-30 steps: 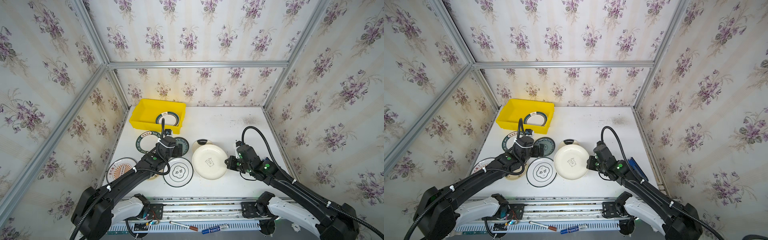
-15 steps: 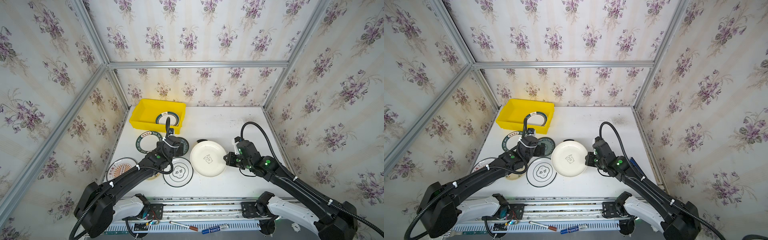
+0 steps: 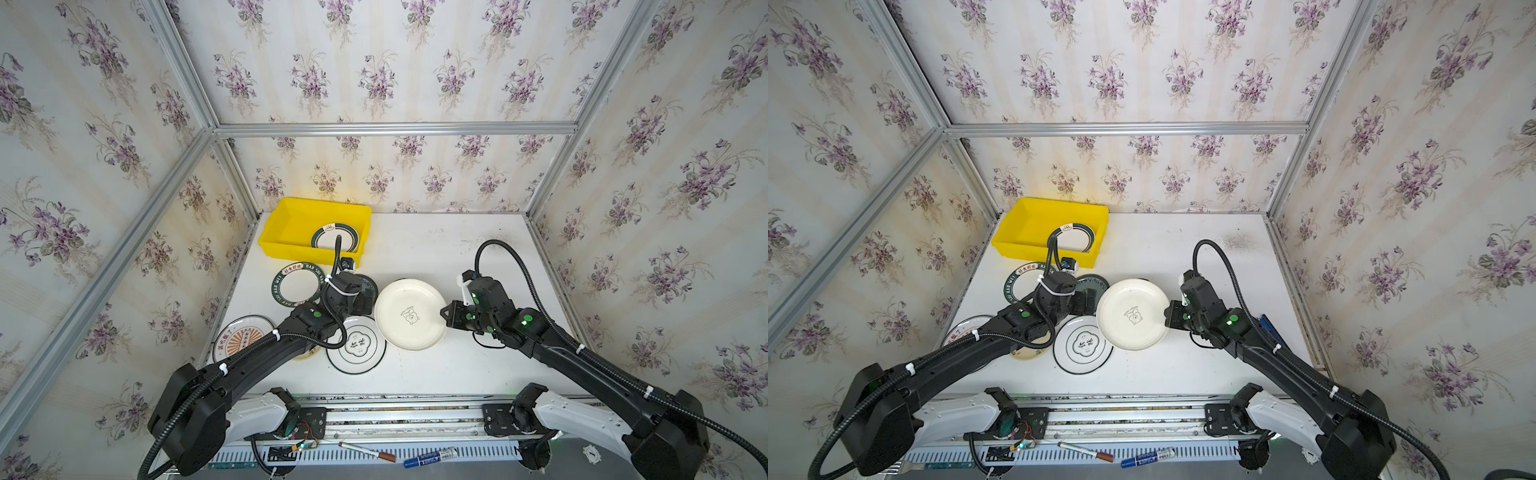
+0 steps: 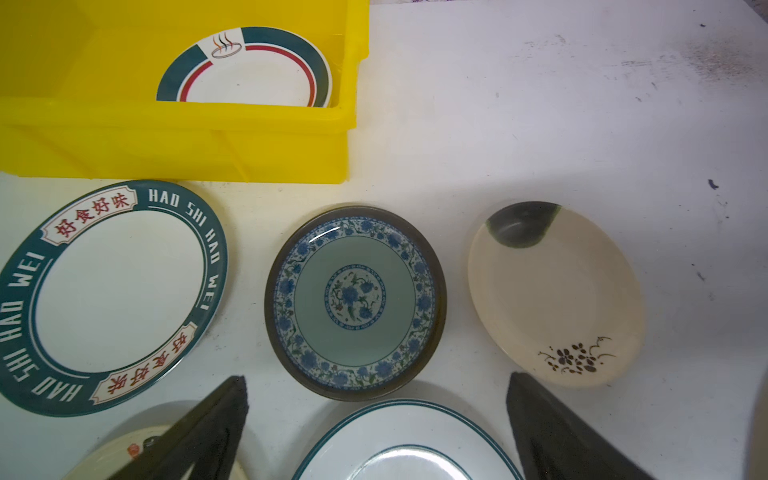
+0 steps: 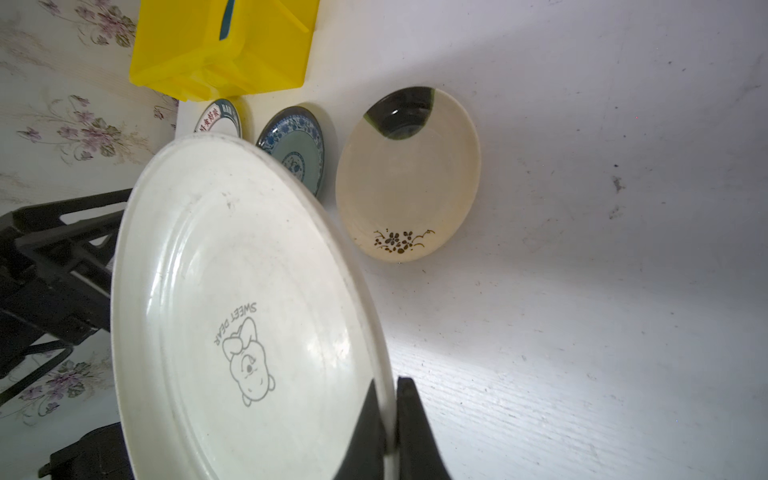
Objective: Place the plates into the plastic bin on the countertop
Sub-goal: 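Tilt the plate upright toward the left gripper while the left gripper approaches, then grasp the upright plate rim with the left gripper beside the right gripper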
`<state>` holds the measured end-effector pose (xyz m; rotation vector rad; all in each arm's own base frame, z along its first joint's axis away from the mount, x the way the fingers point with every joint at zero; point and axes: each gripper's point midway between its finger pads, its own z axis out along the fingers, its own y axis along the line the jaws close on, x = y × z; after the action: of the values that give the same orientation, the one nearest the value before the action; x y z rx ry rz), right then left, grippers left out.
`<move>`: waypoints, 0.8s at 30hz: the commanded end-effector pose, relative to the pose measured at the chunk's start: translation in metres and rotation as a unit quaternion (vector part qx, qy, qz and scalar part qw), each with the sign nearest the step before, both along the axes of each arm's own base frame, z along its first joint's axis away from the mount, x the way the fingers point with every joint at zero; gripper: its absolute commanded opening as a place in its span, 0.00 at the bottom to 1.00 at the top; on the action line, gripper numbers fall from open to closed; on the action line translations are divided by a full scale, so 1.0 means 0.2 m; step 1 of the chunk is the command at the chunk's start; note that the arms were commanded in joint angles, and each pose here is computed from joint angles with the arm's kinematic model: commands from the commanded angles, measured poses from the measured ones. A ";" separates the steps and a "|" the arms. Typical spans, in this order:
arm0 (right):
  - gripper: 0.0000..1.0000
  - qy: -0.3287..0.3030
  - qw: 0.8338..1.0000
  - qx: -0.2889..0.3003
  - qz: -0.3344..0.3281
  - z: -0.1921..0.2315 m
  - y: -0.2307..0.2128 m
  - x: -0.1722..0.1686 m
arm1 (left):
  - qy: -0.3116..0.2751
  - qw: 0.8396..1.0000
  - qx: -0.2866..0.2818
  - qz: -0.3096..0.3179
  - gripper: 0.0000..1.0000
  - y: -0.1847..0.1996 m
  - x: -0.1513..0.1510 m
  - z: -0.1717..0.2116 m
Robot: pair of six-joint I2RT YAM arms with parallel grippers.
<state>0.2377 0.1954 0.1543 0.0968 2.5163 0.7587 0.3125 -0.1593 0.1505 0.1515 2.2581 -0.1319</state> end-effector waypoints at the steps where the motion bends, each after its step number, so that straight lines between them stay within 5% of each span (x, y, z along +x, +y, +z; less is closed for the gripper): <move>1: 0.00 -0.024 1.000 0.007 0.010 0.07 0.04 0.05 | -0.005 1.000 -0.025 -0.015 1.00 -0.04 0.00 0.02; 10: 0.00 -0.029 0.999 -0.043 -0.003 0.05 -0.01 0.10 | -0.040 0.995 -0.079 -0.044 1.00 -0.08 -0.05 0.13; 24: 0.00 -0.058 0.998 0.004 0.009 0.12 0.10 0.19 | -0.043 0.976 -0.159 -0.139 1.00 -0.27 -0.13 0.19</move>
<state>0.2637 0.2039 0.1577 0.0456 2.4862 0.6871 0.2875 -0.2025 0.1804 0.2730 2.1195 -0.5480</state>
